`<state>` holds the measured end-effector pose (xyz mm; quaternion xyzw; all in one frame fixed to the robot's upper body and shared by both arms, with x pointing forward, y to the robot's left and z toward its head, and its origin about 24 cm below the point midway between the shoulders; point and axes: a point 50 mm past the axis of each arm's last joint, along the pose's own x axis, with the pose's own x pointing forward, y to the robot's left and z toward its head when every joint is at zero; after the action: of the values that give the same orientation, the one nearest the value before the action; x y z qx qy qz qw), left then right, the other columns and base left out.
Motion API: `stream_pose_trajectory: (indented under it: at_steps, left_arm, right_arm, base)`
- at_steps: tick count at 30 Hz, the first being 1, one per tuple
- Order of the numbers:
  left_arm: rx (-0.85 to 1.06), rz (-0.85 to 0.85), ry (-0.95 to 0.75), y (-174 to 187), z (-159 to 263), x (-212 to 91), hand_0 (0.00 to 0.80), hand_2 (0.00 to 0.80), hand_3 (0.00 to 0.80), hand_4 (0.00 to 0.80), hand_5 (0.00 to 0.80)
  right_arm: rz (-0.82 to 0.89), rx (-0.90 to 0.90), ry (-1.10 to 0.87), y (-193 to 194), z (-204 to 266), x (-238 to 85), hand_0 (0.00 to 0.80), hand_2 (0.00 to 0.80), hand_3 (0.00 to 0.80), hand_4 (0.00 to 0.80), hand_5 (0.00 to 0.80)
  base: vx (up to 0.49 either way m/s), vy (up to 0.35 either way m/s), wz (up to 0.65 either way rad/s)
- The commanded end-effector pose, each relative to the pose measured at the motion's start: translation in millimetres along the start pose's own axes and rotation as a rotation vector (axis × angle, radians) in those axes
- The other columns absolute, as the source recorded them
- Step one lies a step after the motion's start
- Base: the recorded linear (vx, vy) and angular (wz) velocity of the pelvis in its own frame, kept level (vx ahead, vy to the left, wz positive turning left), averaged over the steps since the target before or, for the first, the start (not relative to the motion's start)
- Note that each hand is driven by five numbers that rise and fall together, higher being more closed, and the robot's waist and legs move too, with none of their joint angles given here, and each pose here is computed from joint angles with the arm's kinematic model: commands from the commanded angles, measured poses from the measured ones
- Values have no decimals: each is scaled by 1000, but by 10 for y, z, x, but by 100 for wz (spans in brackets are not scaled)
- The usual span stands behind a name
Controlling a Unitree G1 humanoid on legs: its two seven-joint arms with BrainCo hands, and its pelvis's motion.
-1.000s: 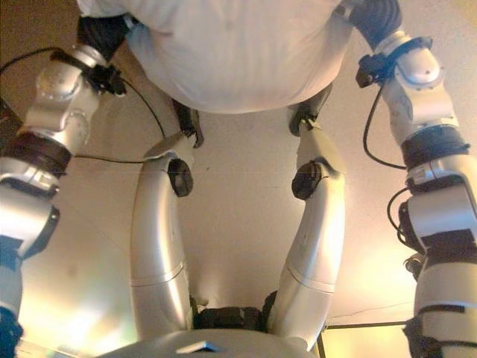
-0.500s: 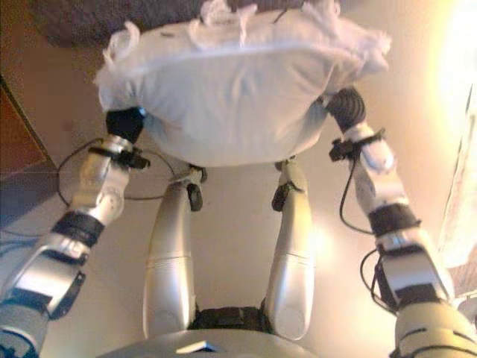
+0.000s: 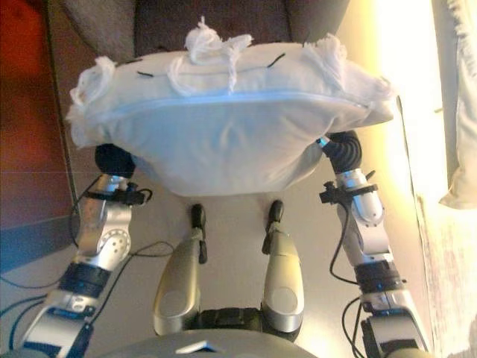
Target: Pick up the cushion and take it to the sofa
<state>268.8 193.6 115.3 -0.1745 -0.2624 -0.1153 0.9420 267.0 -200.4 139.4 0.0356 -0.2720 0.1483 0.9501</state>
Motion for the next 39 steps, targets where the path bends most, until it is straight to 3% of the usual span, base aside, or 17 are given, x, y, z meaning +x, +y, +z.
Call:
stream_pose_trajectory:
  at_steps: [1, 22, 29, 39]
  left_arm:
    - [-69, -188, -147, -464, 140, -25, 800, 800, 800, 800, 800]
    - [-51, -46, -112, -313, 154, -283, 800, 800, 800, 800, 800]
    - [14, 55, -90, -256, 133, -348, 800, 800, 800, 800, 800]
    - [55, 55, -73, -220, 135, -349, 800, 800, 800, 800, 800]
  right_arm:
    - [173, 9, -201, 383, 256, -11, 800, 800, 800, 800, 800]
    - [214, 85, -147, 477, 221, -33, 800, 800, 800, 800, 800]
    - [209, 137, -109, 627, 129, 12, 800, 800, 800, 800, 800]
    - [232, 173, -74, 701, 89, 61, 800, 800, 800, 800, 800]
  base:
    - [173, -54, 10]
    - [-3, -83, 4]
    - [292, 3, -43]
    - [395, 96, -27]
